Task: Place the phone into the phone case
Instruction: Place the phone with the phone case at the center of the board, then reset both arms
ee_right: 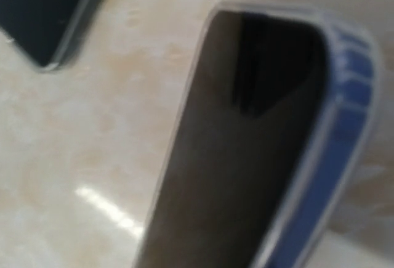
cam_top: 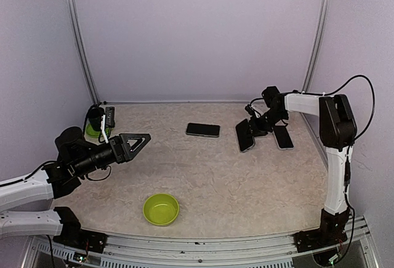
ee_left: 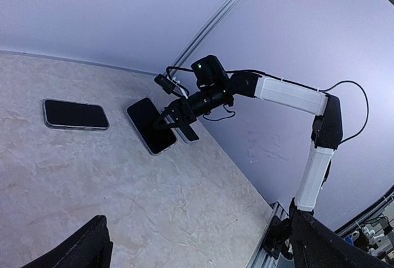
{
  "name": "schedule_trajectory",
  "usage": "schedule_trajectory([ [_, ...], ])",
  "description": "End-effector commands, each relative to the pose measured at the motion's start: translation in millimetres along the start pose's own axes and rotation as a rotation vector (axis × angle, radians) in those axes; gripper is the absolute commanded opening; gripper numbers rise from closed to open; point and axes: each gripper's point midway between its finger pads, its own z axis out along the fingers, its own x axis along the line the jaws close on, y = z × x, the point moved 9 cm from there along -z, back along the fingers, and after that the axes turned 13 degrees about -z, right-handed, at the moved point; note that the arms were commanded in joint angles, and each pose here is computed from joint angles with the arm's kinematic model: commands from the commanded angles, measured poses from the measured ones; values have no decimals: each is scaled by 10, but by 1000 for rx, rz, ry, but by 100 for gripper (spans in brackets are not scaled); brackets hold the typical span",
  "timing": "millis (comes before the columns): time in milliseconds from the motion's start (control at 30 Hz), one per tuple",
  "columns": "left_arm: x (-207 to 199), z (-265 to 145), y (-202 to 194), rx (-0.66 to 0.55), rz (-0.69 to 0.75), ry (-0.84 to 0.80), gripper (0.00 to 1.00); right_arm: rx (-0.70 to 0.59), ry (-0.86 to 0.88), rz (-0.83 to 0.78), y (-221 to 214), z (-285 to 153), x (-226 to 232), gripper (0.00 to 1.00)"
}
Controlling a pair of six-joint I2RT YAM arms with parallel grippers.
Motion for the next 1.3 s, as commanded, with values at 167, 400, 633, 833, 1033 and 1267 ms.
schedule_trajectory([
  [167,7,15,15,-1,-3,-1,99,56,-141,18,-91,40,-289,41],
  [400,-3,34,62,-13,8,34,99,61,-223,20,-85,-100,-321,57],
  [633,-35,14,280,-63,75,249,99,-61,-332,11,-150,-629,-65,82],
  [833,-23,-125,436,-142,138,440,99,-336,-345,-54,-412,-1150,392,100],
  [1033,-123,-335,598,-238,229,534,99,-533,-391,-125,-829,-1490,880,100],
  [1267,-141,-454,706,-256,316,649,99,-661,-614,-147,-1160,-1794,1432,100],
])
